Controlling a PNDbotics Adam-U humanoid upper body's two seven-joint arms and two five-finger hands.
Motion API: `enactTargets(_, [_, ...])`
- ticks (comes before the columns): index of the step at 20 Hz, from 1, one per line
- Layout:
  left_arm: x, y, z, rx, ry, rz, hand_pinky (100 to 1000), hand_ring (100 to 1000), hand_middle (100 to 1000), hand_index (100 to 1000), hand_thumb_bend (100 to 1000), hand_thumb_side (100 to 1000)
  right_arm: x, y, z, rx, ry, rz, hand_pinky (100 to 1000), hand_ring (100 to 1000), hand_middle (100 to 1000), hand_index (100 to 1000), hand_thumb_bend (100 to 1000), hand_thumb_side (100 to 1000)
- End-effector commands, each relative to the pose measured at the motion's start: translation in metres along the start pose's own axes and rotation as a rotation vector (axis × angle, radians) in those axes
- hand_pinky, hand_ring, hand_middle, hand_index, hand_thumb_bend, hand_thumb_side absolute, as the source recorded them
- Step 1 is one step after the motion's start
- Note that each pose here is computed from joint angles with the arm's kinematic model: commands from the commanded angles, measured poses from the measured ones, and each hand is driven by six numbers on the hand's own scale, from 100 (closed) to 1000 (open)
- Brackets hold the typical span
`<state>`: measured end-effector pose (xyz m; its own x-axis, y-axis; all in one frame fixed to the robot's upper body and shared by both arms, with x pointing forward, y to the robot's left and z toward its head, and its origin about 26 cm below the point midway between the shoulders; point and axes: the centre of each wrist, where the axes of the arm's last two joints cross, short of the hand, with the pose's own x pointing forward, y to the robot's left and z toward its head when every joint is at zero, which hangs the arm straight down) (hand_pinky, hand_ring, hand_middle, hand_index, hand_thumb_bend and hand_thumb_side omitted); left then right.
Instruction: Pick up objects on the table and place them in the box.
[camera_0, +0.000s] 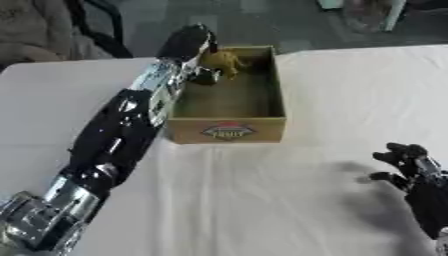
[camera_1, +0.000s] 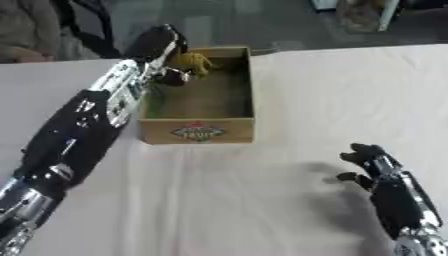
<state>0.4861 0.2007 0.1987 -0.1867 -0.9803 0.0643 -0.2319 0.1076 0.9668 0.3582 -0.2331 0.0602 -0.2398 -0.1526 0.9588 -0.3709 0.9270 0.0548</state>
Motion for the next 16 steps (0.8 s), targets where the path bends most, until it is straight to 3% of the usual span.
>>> enactTargets(1, [-0.002, 0.0, -0.002, 0.005, 0.008, -0.009, 341, 217, 183, 337, 171, 102, 0.008, 0.0, -0.005, 0.017, -0.024, 0.017, 592, 827, 601, 758, 100, 675])
enactTargets(5, [-0.002, -0.015, 0.001, -0.082, 0.0, 0.01, 389, 296, 256, 405, 208, 107, 0.008, 0.0, -0.005, 0.015, -0.025, 0.015, 593, 827, 601, 758, 100, 675])
enactTargets(8, [-0.001, -0.018, 0.003, -0.158, -0.03, 0.025, 470, 411, 377, 520, 319, 107, 0.007, 0.0, -0.004, 0.011, -0.023, 0.014, 593, 827, 601, 758, 100, 675])
enactTargets(10, [0.0, -0.016, 0.004, -0.204, -0.052, 0.037, 531, 496, 478, 613, 423, 104, 0.007, 0.0, -0.004, 0.009, -0.023, 0.013, 593, 827, 601, 758, 100, 674])
enactTargets(11, [0.001, -0.014, 0.005, -0.222, -0.063, 0.047, 588, 563, 554, 694, 570, 100, 0.007, 0.0, -0.004, 0.008, -0.023, 0.012, 593, 827, 601, 758, 100, 674])
enactTargets(13, [0.002, -0.011, 0.006, -0.249, -0.089, 0.066, 625, 607, 608, 748, 684, 100, 0.007, 0.0, -0.004, 0.007, -0.024, 0.011, 593, 827, 601, 758, 100, 673])
enactTargets(15, [0.004, -0.005, 0.006, -0.269, -0.115, 0.076, 674, 673, 692, 807, 869, 288, 0.007, -0.001, -0.003, 0.005, -0.024, 0.01, 593, 827, 601, 758, 100, 672])
enactTargets(16, [0.004, 0.0, 0.006, -0.277, -0.127, 0.075, 689, 694, 716, 821, 890, 345, 0.006, -0.001, -0.003, 0.003, -0.023, 0.009, 593, 827, 601, 758, 100, 672])
